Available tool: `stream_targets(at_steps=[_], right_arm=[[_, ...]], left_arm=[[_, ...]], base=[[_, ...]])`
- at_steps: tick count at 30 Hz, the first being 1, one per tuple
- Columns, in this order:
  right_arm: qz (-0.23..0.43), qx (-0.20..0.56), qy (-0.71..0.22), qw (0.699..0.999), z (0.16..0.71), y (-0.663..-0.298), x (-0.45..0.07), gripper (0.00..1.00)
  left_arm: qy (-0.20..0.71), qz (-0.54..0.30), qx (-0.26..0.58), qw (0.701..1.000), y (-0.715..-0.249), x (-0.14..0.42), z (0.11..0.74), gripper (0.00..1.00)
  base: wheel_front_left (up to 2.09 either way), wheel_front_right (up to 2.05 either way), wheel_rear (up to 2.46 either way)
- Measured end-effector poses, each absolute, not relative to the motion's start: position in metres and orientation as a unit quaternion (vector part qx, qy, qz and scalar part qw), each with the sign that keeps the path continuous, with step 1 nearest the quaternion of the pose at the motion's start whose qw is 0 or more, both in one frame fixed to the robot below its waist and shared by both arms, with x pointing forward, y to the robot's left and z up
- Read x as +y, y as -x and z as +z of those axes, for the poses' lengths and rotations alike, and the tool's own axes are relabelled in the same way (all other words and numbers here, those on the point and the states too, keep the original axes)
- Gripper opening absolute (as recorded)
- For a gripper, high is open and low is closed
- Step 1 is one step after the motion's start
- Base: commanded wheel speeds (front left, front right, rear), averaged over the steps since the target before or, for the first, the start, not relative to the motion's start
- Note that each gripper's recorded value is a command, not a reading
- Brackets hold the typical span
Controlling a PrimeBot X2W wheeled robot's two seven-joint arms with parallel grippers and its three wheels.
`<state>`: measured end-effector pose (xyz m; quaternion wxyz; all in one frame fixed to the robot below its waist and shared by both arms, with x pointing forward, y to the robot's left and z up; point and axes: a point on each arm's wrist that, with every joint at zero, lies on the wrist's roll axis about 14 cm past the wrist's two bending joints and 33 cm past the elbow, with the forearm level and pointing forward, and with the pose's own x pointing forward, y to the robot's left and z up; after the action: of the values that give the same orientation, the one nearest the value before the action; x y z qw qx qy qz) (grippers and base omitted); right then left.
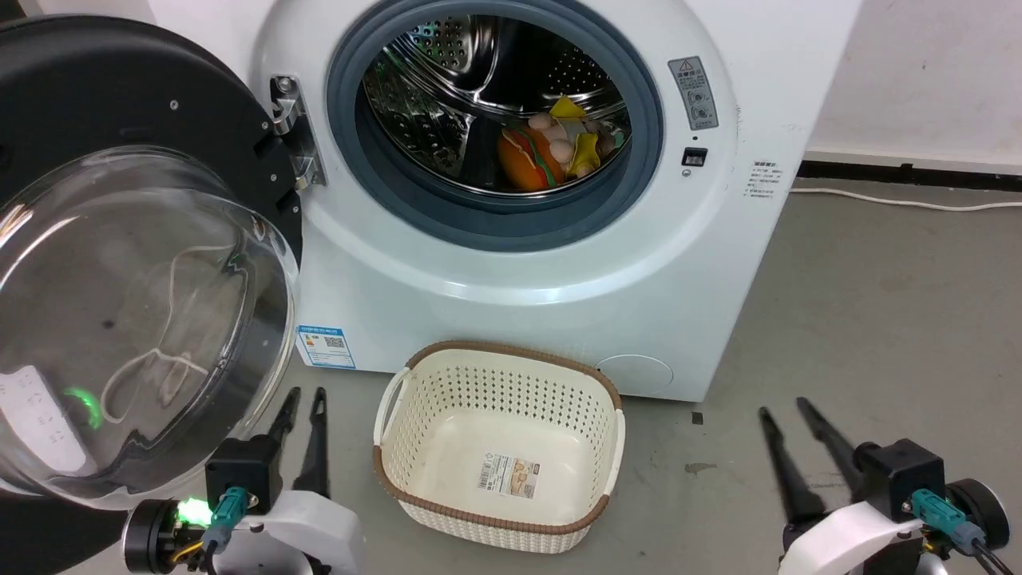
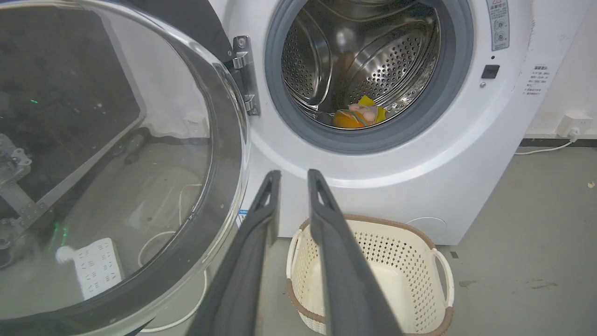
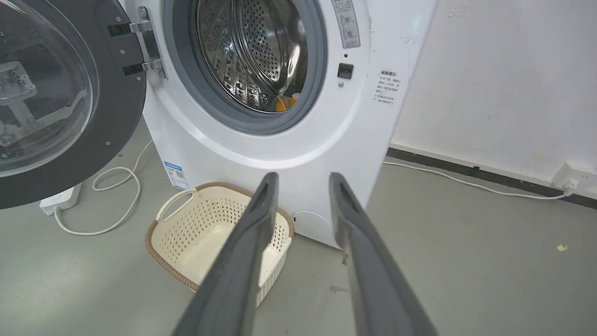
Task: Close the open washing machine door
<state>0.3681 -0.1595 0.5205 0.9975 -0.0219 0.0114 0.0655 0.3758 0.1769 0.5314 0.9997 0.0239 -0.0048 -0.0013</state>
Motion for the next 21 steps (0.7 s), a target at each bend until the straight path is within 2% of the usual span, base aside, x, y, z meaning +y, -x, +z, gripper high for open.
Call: stream_targets(at_steps=[21], right_arm=[[0.069,0.003,-0.004,0.998,0.5198,-0.3669,-0.1572,1.00]], left_arm=[[0.005,-0.012,-0.010,1.000,-0.3751,0.1699,0.5291,1.00]], base=[[0.00,0.00,0.00]])
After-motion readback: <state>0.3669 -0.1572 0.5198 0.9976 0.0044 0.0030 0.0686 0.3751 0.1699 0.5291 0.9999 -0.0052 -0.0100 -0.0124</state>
